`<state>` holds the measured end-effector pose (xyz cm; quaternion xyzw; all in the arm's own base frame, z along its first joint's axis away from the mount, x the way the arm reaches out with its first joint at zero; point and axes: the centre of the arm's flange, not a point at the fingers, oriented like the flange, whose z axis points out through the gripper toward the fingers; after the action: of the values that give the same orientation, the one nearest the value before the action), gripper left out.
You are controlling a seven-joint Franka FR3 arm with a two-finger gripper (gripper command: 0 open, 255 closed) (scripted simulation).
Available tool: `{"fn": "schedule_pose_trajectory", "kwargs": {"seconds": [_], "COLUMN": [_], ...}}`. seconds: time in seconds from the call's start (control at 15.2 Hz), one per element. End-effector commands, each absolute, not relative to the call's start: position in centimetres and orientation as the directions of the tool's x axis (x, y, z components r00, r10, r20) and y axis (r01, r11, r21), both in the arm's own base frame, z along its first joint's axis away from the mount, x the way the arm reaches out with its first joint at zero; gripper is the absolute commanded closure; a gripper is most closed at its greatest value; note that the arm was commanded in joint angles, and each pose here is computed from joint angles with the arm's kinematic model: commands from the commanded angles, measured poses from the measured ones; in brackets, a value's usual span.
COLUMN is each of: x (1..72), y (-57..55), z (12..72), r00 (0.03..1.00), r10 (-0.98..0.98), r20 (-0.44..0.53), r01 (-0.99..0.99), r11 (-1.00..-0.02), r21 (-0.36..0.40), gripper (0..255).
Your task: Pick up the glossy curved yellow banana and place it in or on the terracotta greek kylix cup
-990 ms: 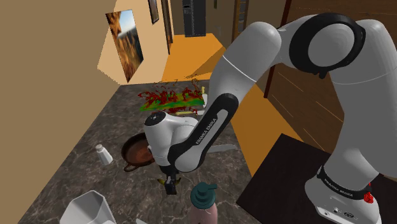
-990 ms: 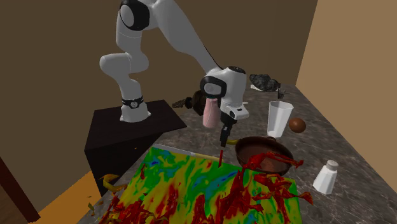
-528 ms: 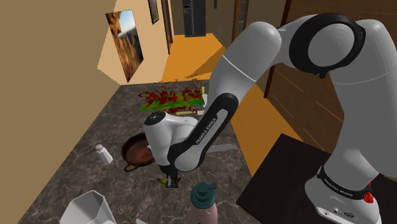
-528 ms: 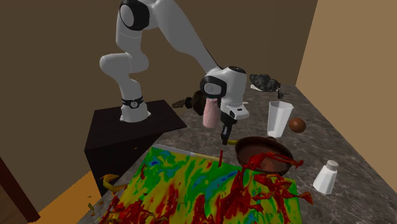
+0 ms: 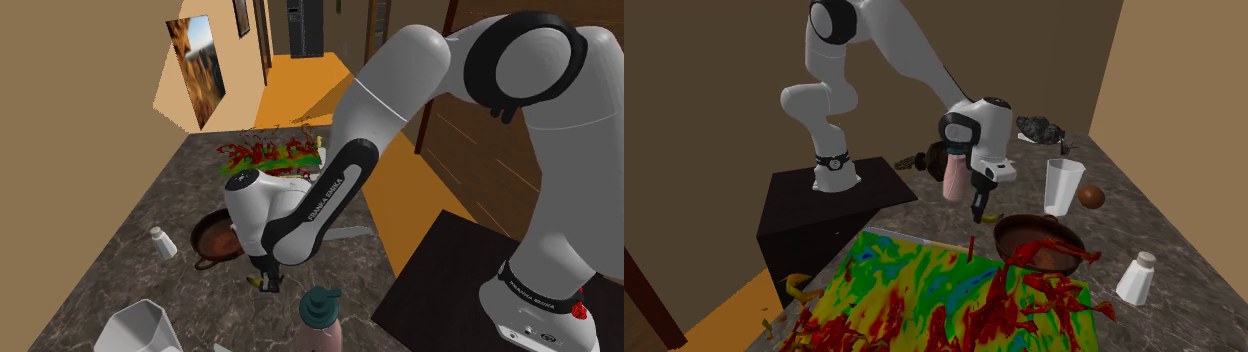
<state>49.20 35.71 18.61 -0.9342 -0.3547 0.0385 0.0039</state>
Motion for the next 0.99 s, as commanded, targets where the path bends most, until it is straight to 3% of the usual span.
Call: {"fn": "schedule_pose_trajectory", "kwargs": {"seconds": [0.0,0.92], "x": [49.2,49.2], "y": [35.7,35.7], "z": [19.6,27.0], "r00": [0.745,0.745], "r10": [0.663,0.663], "r20": [-0.07,-0.07], "r01": [0.663,0.663], "r11": [-0.748,-0.748], "r21": [-0.035,-0.035], "gripper": [255,255]}}
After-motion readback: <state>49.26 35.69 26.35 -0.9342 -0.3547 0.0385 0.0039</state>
